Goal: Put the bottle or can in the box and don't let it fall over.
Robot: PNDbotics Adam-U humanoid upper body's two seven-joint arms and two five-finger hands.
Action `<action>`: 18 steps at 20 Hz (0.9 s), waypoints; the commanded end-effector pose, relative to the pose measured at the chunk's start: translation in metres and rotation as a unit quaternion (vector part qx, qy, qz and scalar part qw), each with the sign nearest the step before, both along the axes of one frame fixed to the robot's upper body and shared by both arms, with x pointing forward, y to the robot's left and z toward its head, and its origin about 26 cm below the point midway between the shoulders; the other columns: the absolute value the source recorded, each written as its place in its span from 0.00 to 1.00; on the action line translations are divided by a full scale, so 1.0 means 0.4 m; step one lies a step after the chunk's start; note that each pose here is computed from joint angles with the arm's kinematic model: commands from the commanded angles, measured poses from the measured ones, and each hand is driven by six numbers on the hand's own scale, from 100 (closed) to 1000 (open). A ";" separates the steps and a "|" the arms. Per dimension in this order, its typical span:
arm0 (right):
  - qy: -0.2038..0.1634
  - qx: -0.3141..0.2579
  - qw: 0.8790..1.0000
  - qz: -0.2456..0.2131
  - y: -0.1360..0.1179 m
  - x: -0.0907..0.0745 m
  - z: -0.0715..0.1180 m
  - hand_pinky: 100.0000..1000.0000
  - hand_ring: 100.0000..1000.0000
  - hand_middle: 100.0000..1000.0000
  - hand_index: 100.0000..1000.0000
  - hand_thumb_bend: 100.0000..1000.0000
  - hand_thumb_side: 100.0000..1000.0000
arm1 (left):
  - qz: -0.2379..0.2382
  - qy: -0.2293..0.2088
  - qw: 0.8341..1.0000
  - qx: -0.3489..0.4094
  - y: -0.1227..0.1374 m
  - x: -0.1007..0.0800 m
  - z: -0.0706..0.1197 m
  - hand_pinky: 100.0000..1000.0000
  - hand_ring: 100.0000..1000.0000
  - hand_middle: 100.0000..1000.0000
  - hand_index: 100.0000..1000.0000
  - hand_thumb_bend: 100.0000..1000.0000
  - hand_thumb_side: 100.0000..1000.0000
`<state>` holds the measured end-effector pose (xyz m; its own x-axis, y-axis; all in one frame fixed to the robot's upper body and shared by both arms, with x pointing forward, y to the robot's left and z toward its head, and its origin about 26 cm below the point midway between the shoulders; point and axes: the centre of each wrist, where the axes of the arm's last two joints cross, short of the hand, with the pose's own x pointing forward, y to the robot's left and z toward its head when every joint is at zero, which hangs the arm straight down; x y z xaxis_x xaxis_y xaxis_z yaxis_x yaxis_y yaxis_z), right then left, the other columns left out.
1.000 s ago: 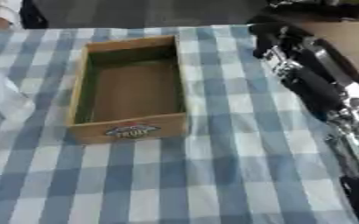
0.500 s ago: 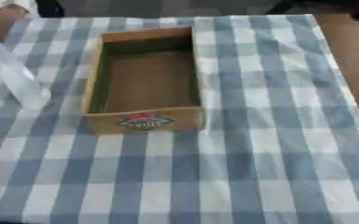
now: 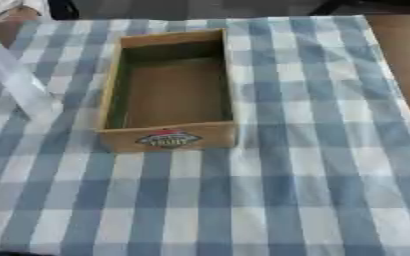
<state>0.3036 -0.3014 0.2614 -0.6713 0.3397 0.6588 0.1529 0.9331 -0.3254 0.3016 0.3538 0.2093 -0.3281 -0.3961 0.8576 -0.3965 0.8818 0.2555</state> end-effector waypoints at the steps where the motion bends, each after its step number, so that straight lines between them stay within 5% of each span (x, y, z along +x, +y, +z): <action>1: -0.019 -0.015 1.000 -0.008 -0.008 -0.015 0.028 0.90 1.00 1.00 0.81 0.00 0.52 | -0.009 0.012 1.000 0.027 0.017 0.012 0.023 0.50 0.68 0.67 0.75 0.82 0.24; 18: -0.009 -0.017 1.000 -0.010 -0.009 -0.016 0.019 0.90 1.00 1.00 0.81 0.00 0.52 | 0.029 0.056 0.997 0.035 0.060 0.064 -0.014 0.49 0.66 0.65 0.74 0.86 0.20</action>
